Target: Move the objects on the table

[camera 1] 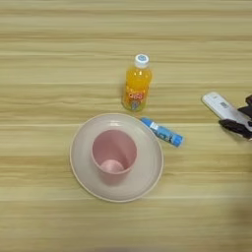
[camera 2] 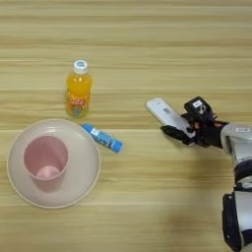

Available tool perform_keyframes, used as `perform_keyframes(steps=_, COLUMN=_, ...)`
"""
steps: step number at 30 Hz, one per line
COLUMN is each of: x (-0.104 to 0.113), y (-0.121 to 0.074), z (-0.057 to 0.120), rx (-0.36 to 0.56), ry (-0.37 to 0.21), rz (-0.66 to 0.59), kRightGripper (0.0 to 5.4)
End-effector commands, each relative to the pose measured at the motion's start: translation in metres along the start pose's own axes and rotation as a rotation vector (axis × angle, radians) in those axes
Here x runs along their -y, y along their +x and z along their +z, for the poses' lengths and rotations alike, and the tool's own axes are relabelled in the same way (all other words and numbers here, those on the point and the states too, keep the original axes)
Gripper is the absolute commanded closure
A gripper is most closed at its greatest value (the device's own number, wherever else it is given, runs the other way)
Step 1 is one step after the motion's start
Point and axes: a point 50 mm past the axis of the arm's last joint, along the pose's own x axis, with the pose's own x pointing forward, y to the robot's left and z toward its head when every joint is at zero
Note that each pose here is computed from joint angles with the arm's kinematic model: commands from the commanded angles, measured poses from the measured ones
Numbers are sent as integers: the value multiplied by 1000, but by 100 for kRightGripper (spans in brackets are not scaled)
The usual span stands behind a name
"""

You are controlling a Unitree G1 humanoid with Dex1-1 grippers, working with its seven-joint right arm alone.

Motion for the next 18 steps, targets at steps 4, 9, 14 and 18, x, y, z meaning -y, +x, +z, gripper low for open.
perform_keyframes(steps=4, x=22, y=-14, z=43, rx=103, ry=-109, rz=-90, kRightGripper=41)
perform_keyframes(steps=9, x=22, y=-13, z=52, rx=144, ry=-130, rz=-94, kRightGripper=5)
perform_keyframes(steps=14, x=21, y=-12, z=61, rx=178, ry=-145, rz=-90, kRightGripper=5)
perform_keyframes(steps=18, x=19, y=-11, z=69, rx=215, ry=-159, rz=-84, kRightGripper=5)
